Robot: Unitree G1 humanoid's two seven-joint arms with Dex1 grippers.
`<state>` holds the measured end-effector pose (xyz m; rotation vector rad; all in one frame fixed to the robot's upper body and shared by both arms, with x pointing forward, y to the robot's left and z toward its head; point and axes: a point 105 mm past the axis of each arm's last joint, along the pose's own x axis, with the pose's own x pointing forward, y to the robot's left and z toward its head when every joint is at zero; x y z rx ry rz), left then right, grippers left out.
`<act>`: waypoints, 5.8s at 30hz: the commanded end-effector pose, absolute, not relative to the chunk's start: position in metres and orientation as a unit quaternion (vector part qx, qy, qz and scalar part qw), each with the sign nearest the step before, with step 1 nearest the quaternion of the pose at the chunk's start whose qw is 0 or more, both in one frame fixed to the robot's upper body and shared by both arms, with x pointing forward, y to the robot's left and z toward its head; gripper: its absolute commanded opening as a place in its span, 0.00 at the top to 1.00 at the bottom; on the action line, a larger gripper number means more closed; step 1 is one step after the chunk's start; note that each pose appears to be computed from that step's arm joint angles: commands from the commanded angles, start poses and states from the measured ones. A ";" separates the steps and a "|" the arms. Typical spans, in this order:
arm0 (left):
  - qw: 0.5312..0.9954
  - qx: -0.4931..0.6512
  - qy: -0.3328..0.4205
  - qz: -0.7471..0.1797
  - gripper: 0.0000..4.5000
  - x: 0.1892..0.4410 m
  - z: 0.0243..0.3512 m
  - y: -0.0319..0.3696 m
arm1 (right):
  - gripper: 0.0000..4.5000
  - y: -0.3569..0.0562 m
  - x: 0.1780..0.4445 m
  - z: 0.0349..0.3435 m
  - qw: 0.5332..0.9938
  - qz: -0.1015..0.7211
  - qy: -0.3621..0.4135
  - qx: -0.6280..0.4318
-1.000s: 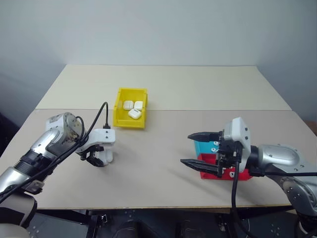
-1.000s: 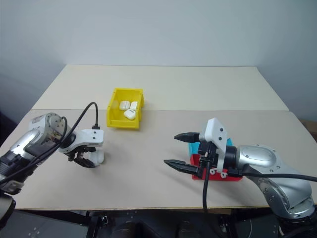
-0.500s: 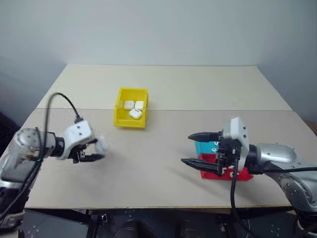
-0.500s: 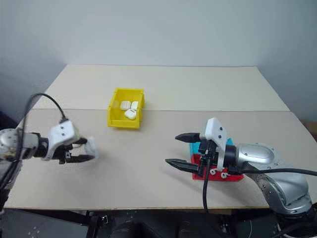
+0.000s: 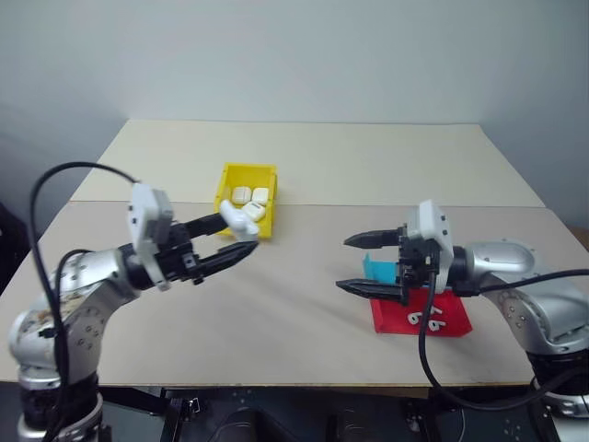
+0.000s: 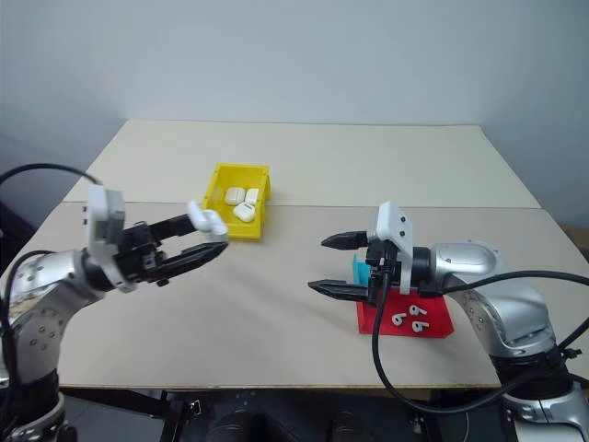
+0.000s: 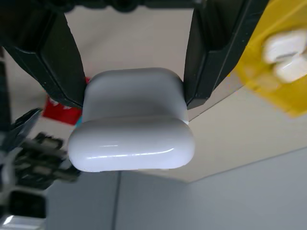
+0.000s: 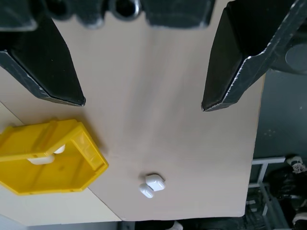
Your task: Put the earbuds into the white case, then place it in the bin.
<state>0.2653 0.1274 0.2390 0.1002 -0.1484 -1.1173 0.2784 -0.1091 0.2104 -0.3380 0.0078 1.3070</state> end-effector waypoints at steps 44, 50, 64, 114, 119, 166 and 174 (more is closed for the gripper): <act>0.706 0.039 -0.141 -0.693 0.38 0.237 0.227 0.086 | 0.36 -0.209 0.296 0.131 0.534 0.598 0.249 -0.543; 0.712 0.040 -0.139 -0.687 0.38 0.233 0.227 0.086 | 0.36 -0.208 0.295 0.125 0.533 0.604 0.250 -0.538; 0.722 0.037 -0.138 -0.677 0.38 0.230 0.227 0.087 | 0.72 -0.210 0.295 0.117 0.531 0.607 0.256 -0.533; 0.762 0.058 -0.145 -0.628 0.38 0.243 0.244 0.093 | 0.87 -0.087 0.298 0.285 0.760 0.634 -0.131 -0.057; 0.745 0.050 -0.149 -0.648 0.38 0.254 0.245 0.089 | 0.87 -0.080 0.299 0.294 0.762 0.627 -0.150 -0.059; 0.668 0.024 -0.179 -0.722 0.38 0.273 0.245 0.051 | 0.87 -0.083 0.257 0.276 0.767 0.623 -0.135 -0.071; 0.664 0.029 -0.184 -0.724 0.38 0.271 0.247 0.050 | 0.87 -0.085 0.255 0.272 0.766 0.624 -0.130 -0.082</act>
